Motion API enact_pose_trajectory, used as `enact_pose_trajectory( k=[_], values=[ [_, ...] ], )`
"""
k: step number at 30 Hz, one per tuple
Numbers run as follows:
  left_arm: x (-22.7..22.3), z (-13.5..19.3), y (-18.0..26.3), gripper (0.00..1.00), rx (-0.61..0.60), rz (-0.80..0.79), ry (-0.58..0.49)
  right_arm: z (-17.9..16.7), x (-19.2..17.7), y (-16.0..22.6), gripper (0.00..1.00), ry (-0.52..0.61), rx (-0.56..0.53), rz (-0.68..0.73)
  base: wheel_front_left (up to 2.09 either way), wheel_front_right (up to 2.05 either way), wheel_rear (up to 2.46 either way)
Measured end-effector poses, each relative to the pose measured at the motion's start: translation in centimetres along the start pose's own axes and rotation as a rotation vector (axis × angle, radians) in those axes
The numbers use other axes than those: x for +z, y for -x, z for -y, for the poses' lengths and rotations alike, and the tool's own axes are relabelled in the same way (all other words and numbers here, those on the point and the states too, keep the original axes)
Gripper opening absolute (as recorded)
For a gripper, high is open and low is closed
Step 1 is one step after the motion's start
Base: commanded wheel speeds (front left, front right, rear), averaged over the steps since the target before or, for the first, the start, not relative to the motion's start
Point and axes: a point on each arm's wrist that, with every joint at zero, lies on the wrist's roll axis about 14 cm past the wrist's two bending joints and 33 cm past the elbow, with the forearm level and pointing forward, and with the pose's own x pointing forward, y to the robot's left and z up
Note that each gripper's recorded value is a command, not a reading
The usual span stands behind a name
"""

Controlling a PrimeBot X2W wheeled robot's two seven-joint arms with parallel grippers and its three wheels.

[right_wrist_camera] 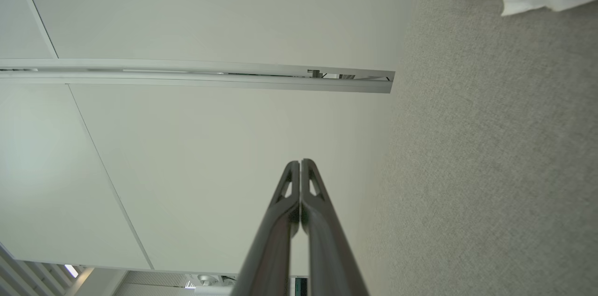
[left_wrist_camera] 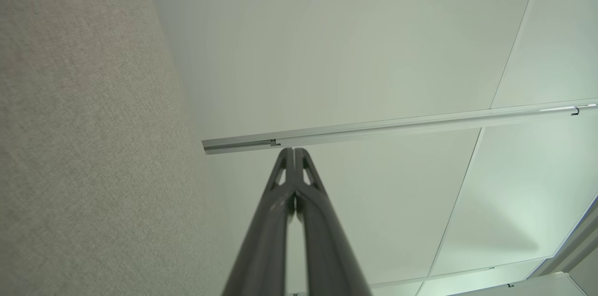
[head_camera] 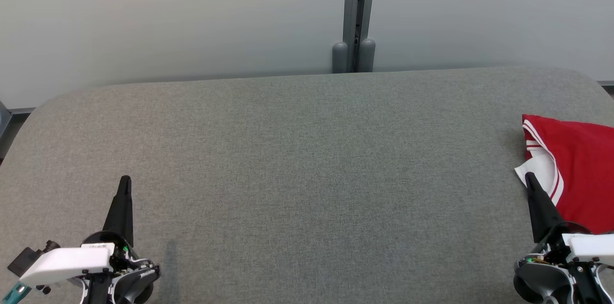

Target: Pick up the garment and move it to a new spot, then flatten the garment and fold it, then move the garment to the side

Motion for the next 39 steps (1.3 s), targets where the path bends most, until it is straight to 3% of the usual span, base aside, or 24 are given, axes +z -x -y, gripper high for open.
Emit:
enact_pose_trajectory(
  k=[39],
  values=[
    [0.05, 0.23, -0.09, 0.0, -0.008, 0.002, 0.009, -0.07, 0.02, 0.0, 0.0, -0.012, 0.003, 0.0, 0.0, 0.0, 0.0]
  ],
)
